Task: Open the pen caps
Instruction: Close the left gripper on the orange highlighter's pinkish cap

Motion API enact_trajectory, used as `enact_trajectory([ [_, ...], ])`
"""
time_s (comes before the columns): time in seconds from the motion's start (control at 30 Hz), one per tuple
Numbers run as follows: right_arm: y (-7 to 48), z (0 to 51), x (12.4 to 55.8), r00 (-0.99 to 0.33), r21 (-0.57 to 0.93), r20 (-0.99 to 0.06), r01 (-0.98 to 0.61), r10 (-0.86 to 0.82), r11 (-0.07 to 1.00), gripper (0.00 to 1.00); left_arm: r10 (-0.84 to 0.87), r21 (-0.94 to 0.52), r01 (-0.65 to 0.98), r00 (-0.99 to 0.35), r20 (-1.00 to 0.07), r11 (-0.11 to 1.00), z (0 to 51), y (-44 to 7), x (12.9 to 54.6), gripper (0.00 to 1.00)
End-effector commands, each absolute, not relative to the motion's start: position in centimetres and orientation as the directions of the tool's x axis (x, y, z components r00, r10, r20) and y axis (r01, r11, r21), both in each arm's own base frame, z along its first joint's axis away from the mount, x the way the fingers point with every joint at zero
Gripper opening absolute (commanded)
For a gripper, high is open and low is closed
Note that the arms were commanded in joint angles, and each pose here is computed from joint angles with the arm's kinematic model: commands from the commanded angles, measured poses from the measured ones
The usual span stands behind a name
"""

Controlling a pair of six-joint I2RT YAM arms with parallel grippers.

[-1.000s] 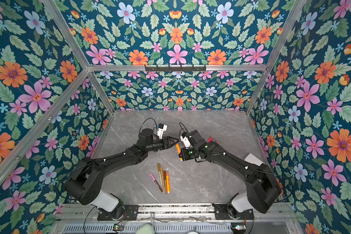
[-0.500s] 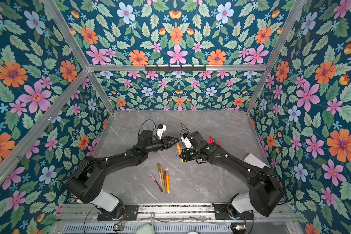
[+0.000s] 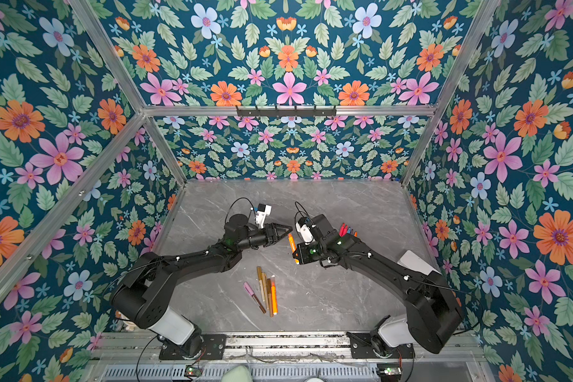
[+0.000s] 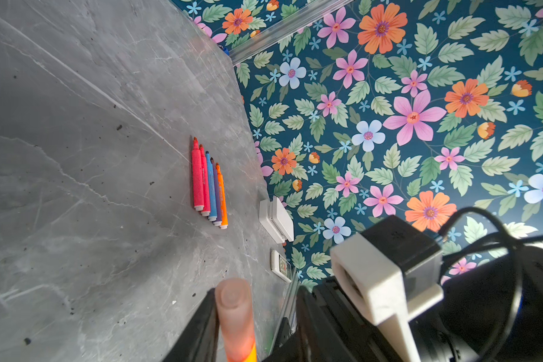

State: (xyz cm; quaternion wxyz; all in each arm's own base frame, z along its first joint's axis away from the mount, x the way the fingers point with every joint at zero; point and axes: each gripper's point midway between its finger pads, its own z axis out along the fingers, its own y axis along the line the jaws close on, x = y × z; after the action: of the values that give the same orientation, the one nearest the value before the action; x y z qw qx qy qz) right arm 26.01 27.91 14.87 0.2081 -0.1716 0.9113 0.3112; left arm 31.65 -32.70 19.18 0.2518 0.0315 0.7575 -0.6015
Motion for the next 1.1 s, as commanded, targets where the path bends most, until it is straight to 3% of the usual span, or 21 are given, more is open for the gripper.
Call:
enact_trajectory([
  [0.0, 28.3, 15.6, 26.1, -0.844, 0.509, -0.506, -0.458, -0.176, 0.729, 0.00, -0.263, -0.898, 0.381, -0.863, -0.431, 0.221, 20.6, -33.0, 31.6, 0.42],
  [0.2, 28.0, 15.6, 25.9, -0.841, 0.506, -0.512, -0.459, -0.174, 0.730, 0.00, -0.260, -0.899, 0.376, -0.866, -0.427, 0.224, 20.3, -33.1, 31.4, 0.42],
  [0.53, 27.7, 15.6, 25.8, -0.839, 0.495, -0.515, -0.457, -0.174, 0.739, 0.00, -0.259, -0.897, 0.383, -0.864, -0.433, 0.222, 20.5, -33.2, 31.4, 0.19],
  [0.7, 27.4, 15.6, 25.8, -0.839, 0.485, -0.516, -0.454, -0.175, 0.748, 0.00, -0.256, -0.896, 0.385, -0.864, -0.435, 0.222, 20.5, -33.2, 31.3, 0.02],
  [0.83, 27.2, 15.6, 25.7, -0.837, 0.480, -0.519, -0.454, -0.175, 0.751, 0.00, -0.253, -0.893, 0.389, -0.862, -0.439, 0.225, 20.5, -33.2, 31.3, 0.00],
  [0.9, 27.4, 15.5, 25.6, -0.839, 0.489, -0.515, -0.456, -0.176, 0.744, 0.15, -0.252, -0.892, 0.393, -0.861, -0.443, 0.225, 20.7, -33.2, 31.3, 0.00],
  [1.07, 27.8, 15.2, 25.6, -0.846, 0.506, -0.504, -0.453, -0.174, 0.734, 0.22, -0.242, -0.890, 0.411, -0.860, -0.450, 0.197, 21.3, -33.5, 30.9, 0.00],
])
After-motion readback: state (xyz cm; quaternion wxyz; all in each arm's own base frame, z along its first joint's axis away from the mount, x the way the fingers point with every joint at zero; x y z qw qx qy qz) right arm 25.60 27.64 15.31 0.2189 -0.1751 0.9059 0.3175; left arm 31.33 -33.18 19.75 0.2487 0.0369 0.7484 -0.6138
